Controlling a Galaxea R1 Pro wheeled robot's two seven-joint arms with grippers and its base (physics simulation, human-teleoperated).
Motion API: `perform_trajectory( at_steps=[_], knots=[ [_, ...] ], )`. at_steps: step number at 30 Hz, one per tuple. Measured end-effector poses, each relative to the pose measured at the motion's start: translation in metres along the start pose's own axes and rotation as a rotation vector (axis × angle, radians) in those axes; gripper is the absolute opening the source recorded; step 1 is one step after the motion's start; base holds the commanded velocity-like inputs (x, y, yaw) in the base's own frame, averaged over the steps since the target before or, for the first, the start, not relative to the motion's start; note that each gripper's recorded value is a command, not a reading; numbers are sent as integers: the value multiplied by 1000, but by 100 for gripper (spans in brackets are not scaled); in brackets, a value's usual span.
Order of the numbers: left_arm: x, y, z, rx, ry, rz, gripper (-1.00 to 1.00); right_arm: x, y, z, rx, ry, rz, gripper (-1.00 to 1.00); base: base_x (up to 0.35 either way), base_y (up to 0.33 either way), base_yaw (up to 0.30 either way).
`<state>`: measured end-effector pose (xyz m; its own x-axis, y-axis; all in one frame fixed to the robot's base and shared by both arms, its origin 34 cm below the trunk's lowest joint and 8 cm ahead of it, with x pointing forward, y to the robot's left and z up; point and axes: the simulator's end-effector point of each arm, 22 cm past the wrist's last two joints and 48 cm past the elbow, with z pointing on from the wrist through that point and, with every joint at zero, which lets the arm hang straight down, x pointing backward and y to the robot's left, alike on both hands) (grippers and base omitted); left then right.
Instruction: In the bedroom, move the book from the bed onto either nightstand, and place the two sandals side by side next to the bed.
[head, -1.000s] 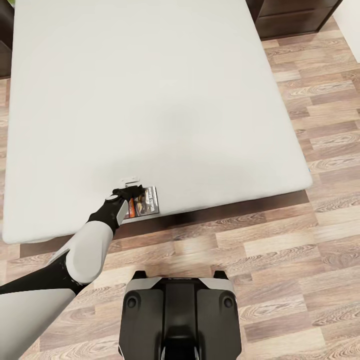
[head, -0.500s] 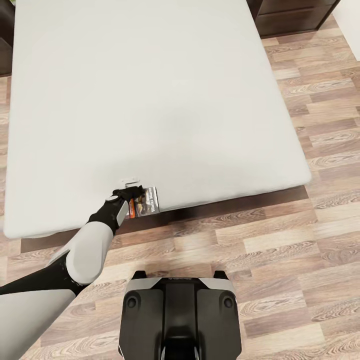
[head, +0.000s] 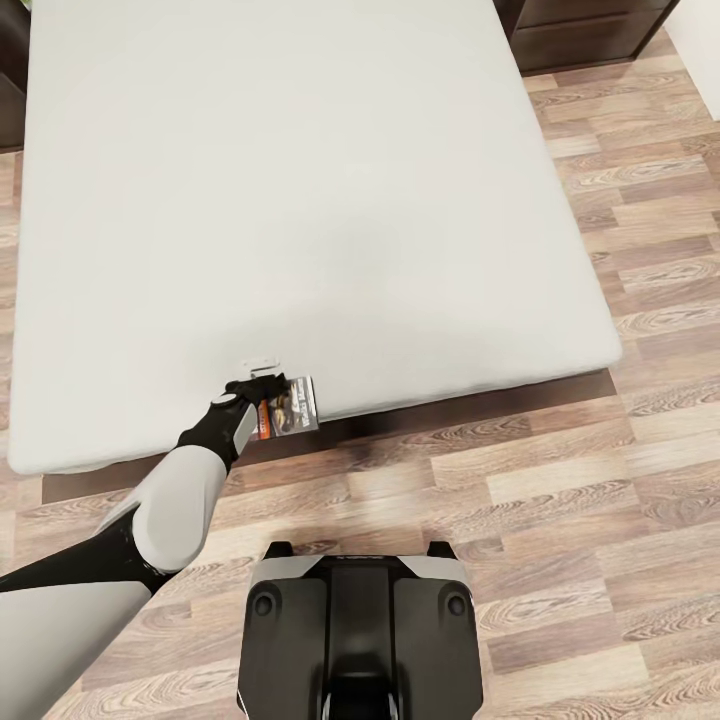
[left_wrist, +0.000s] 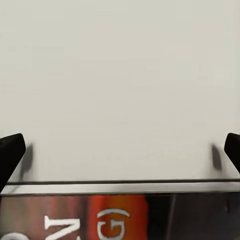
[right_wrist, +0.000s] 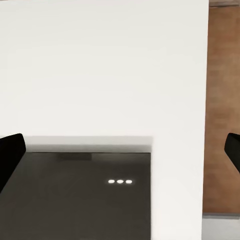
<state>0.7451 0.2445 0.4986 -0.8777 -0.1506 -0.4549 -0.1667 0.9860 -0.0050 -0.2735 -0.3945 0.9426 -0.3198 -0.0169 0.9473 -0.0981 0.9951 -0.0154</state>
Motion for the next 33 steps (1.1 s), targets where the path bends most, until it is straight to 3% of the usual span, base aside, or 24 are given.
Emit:
perform_trajectory(
  at_steps=[33],
  knots=[
    [-9, 5, -3, -13, -11, 2, 100, -3, -2, 0, 4, -10, 1, 100, 0, 0, 0]
  ],
)
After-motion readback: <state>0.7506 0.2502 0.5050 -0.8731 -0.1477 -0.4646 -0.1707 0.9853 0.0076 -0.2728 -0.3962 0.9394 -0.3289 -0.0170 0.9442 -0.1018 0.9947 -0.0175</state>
